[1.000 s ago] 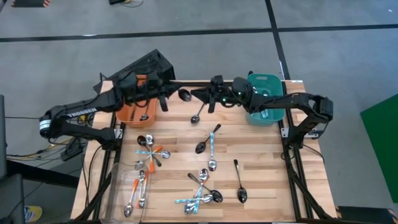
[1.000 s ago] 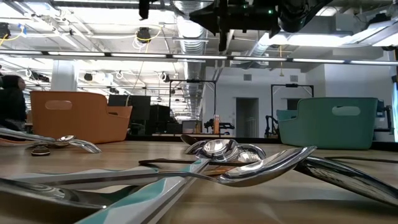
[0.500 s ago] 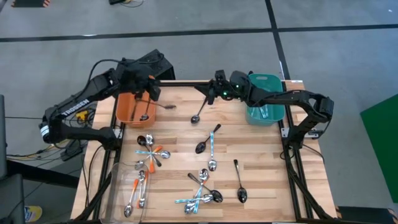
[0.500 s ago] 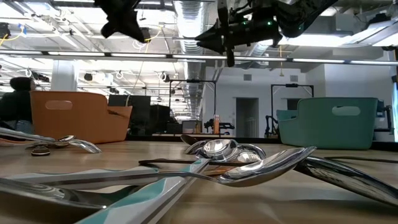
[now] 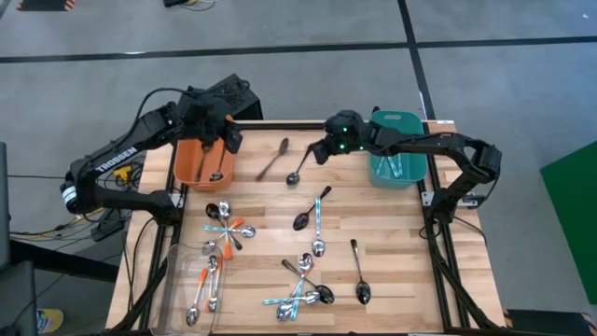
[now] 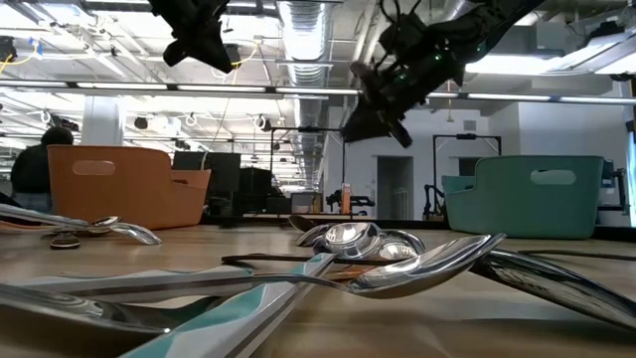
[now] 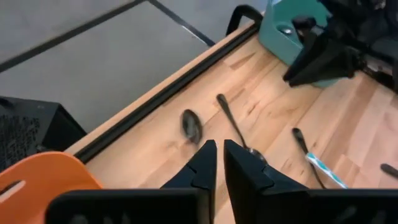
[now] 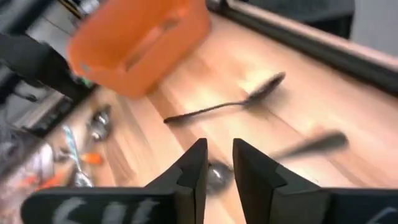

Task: Sort silverware by color (type)
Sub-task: Put the black spoon into the orange bin

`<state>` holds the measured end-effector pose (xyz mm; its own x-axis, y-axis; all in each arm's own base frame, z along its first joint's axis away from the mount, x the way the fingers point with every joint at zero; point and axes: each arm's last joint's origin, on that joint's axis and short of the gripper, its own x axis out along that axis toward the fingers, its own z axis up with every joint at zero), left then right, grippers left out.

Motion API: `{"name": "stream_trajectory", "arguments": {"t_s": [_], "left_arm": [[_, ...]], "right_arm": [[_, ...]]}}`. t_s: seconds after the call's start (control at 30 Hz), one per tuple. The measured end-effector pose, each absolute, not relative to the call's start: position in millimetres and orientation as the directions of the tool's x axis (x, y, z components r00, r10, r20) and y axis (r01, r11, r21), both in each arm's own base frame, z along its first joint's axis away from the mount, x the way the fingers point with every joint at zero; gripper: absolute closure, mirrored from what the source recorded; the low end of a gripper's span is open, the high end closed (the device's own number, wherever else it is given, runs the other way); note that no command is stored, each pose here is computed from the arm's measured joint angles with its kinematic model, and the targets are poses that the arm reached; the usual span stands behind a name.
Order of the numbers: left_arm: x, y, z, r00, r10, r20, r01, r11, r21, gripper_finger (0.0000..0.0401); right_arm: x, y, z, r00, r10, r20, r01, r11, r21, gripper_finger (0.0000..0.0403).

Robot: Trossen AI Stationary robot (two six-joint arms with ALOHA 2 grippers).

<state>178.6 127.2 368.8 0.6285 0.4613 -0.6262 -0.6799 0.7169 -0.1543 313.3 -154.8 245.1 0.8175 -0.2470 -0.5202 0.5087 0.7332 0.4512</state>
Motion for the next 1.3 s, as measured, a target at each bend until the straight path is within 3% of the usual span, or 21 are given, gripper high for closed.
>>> {"name": "stream_trajectory", "arguments": {"t_s": [0.23,0.37,0.5,0.8,1.3], "left_arm": [[183,130,371,0.650,0.476,-0.593,-0.673,0.723,-0.158,0.0329],[188,134,370,0.658,0.481,-0.579,-0.670,0.725,-0.160,0.0309],[191,135,368,0.657,0.469,-0.590,-0.666,0.728,-0.164,0.0301],[192,127,363,0.652,0.416,-0.633,-0.643,0.746,-0.172,0.0301],[194,119,361,0.644,0.383,-0.662,-0.638,0.747,-0.188,0.0301]], "right_arm": [[314,-149,223,0.729,-0.208,-0.652,0.531,0.773,0.347,0.0260],[336,-129,210,0.735,-0.171,-0.656,0.374,0.909,0.182,0.0224],[358,-105,189,0.697,-0.152,-0.701,0.218,0.976,0.005,0.0204],[396,-96,153,0.661,-0.158,-0.734,0.085,0.987,-0.136,0.0212],[425,-105,129,0.618,-0.129,-0.775,0.034,0.990,-0.137,0.0238]]}}
